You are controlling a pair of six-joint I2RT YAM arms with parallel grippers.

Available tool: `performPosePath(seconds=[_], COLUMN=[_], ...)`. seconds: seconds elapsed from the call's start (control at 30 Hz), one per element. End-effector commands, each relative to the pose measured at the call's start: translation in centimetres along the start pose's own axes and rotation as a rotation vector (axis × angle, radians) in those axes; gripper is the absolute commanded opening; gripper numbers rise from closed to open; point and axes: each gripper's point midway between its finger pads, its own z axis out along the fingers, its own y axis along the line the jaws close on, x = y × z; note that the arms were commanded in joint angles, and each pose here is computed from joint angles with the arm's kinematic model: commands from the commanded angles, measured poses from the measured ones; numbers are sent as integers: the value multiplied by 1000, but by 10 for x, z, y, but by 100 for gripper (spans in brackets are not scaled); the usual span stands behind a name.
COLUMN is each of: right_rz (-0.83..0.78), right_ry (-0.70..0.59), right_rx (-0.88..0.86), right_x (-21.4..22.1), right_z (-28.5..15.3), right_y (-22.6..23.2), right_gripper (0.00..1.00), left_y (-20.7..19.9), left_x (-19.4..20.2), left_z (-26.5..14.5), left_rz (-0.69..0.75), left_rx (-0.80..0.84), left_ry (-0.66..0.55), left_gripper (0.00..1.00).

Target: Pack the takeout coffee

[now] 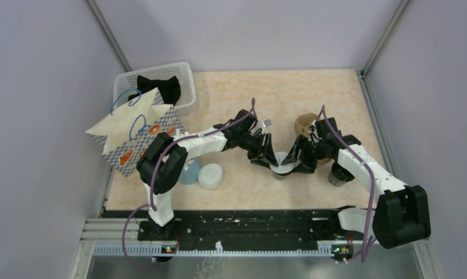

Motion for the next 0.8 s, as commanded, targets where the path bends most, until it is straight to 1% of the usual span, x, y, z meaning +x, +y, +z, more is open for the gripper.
performPosePath(seconds=[0.0,0.03,0.07,0.2,0.3,0.43,0.57,0.63,0.67,0.73,0.77], right_rz=[-20,-20,-17,74,170,286,349,357,362,372,377], right_ry=[-23,-23,-24,7,22,64,33,19,16,4,-1], right_rx=[-21,-13,-6,14,-27,-34,-39,-29,-25,-18,-21], right_x=[-1,0,1,11,16,20,15,12,10,7,5], right_z=[-4,-7,-10,-16,-16,-11,-7,-5,-4,-3,-3], right_y=[5,5,5,5,13,17,16,15,15,15,15], right_gripper=[65,69,70,68,69,72,72,69,66,57,55], left_y=[-4,-3,-4,-6,-8,-10,-14,-14,-13,-12,-11], left_x=[1,2,2,1,0,-1,-5,-6,-6,-5,-5], left_z=[5,5,5,6,6,6,7,7,7,9,9], left_rz=[66,67,66,72,70,64,67,68,65,62,61], left_rx=[3,0,0,2,5,14,20,18,19,17,18], left_ry=[-14,-12,-12,-16,-19,-17,-24,-26,-25,-21,-21], left_gripper=[51,51,51,51,51,51,52,52,52,52,52])
